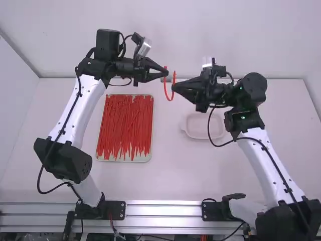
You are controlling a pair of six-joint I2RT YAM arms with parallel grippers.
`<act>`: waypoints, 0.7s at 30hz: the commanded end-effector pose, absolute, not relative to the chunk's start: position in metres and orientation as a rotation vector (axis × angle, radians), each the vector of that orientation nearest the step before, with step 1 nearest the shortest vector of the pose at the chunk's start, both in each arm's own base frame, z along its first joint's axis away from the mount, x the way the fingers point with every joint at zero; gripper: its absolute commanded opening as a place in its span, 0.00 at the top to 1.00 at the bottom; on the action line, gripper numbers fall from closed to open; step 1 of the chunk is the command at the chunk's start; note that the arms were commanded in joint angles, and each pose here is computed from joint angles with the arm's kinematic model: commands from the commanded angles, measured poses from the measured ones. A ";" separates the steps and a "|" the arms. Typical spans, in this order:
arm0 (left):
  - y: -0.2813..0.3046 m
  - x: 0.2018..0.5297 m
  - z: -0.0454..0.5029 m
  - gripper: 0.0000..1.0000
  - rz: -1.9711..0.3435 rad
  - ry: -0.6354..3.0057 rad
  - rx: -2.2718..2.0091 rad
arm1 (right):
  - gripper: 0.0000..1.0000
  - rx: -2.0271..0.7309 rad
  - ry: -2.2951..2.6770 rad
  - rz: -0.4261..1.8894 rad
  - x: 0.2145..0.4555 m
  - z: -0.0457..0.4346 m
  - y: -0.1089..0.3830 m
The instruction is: Fasten the cable tie
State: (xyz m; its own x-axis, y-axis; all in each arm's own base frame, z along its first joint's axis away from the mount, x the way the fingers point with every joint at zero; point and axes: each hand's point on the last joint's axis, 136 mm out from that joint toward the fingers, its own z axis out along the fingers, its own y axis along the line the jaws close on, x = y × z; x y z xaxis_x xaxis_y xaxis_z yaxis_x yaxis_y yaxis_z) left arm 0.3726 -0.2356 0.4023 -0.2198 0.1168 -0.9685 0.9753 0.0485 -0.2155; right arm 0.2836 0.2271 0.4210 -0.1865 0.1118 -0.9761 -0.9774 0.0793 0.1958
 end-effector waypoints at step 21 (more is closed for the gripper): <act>-0.239 0.379 0.418 0.98 -0.875 1.067 1.404 | 1.00 -0.569 1.774 1.852 0.297 0.384 0.249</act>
